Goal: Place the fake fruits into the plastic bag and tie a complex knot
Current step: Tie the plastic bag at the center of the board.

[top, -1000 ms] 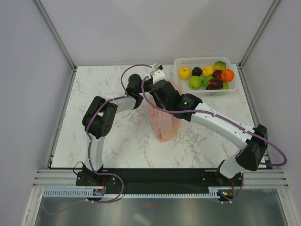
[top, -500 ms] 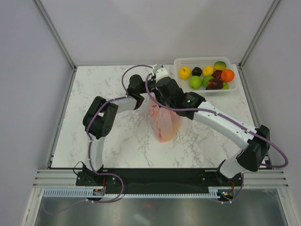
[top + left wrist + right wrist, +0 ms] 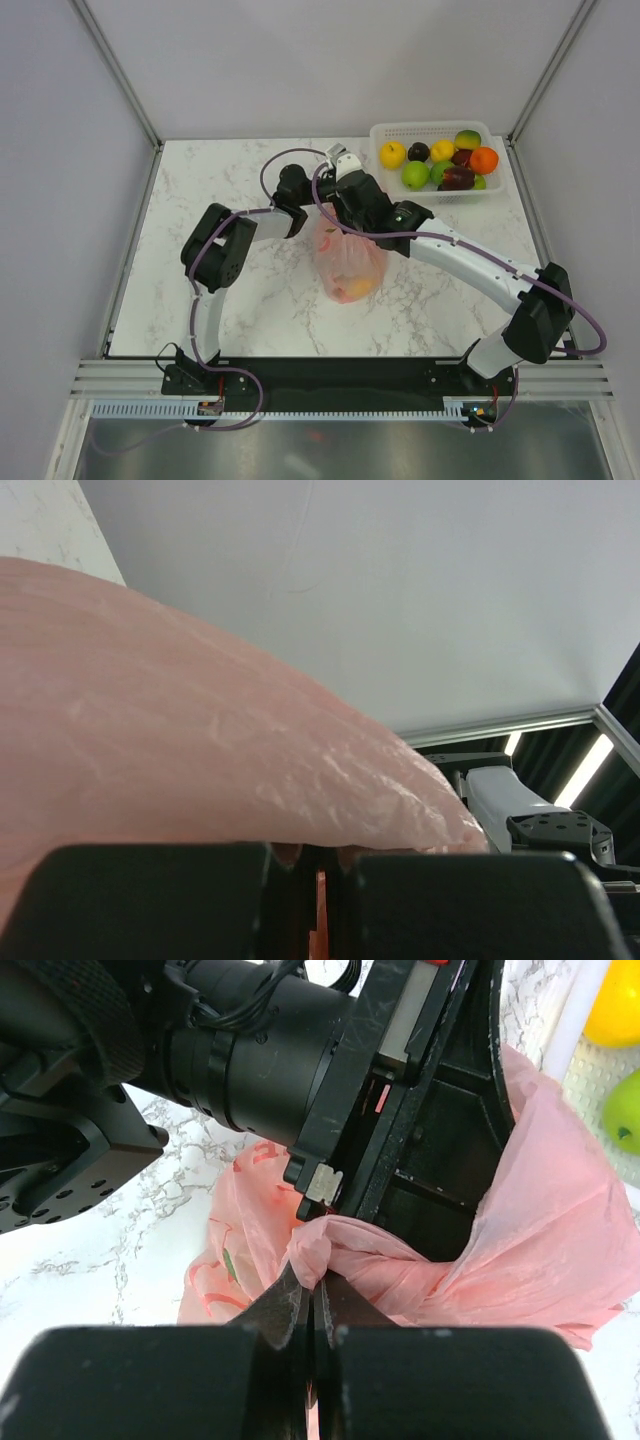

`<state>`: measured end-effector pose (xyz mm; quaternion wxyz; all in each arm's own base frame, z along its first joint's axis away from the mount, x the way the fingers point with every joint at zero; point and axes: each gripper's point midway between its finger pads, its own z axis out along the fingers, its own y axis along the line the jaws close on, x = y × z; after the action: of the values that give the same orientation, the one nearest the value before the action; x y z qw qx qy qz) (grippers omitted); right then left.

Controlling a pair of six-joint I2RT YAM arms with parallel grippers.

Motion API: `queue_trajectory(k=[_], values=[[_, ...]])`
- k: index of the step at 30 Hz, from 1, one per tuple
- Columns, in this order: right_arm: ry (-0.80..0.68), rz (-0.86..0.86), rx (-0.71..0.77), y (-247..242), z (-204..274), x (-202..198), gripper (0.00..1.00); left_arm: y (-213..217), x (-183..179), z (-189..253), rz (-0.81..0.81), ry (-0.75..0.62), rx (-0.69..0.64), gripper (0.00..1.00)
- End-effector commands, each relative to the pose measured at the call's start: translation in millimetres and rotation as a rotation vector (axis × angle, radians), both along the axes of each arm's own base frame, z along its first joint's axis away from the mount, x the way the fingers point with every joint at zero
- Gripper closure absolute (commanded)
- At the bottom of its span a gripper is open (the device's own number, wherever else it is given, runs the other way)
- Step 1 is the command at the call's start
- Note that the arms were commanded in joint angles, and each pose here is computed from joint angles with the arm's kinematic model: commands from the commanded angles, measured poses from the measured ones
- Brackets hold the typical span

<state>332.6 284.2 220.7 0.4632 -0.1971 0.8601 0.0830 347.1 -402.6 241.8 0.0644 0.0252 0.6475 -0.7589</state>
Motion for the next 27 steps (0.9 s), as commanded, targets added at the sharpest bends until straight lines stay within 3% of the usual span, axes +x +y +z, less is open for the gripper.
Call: queue_trajectory(k=[1,14,27], values=[[-0.015,-0.008,0.042,1.7,4.6,7.9,1.00,-5.3,-2.3,-3.2,-0.001,-0.060,-0.011,0.98],[0.011,-0.014,0.027,0.3,-9.4,9.9,0.95,-9.8,3.3,-27.0,-0.002,-0.035,0.020,0.98],[-0.002,0.009,0.045,2.0,-1.3,8.2,0.78,-6.9,-1.7,-12.3,-0.005,-0.058,0.004,0.98]])
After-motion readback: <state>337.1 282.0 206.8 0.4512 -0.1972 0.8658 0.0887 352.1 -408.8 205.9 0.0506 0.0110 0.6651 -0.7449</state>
